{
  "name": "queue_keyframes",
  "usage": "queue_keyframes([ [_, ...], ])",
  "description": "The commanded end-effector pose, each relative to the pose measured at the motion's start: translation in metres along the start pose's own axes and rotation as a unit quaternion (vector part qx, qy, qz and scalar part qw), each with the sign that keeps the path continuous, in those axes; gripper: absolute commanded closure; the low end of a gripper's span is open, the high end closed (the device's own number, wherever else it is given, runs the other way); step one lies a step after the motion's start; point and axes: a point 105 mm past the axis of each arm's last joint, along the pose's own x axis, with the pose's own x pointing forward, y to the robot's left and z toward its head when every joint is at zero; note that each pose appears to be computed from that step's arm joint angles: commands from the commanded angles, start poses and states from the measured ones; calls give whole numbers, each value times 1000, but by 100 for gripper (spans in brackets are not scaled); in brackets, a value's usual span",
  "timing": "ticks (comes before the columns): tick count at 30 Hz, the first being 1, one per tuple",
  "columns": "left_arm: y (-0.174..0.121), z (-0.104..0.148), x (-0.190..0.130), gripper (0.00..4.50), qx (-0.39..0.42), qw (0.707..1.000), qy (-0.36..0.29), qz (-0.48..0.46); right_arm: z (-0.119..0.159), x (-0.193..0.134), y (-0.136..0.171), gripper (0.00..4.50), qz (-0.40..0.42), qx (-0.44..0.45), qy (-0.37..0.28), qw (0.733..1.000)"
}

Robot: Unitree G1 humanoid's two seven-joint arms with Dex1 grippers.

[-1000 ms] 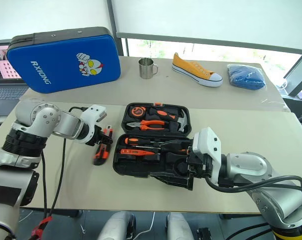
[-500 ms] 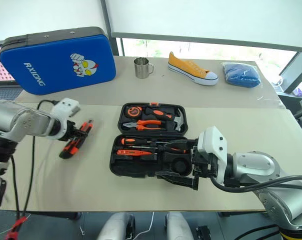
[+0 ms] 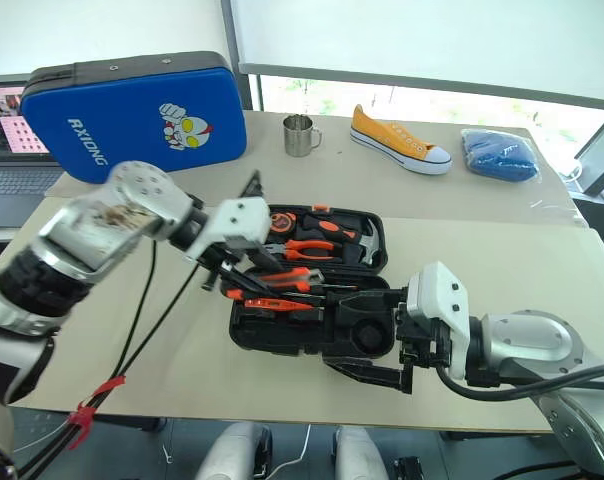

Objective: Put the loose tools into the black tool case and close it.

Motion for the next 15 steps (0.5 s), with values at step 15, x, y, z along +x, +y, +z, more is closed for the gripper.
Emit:
queue_keyframes([
  [15,-13,-16,64,306,-109,988,102,-33,9,-2,3,0,-48,-21,-13,999],
])
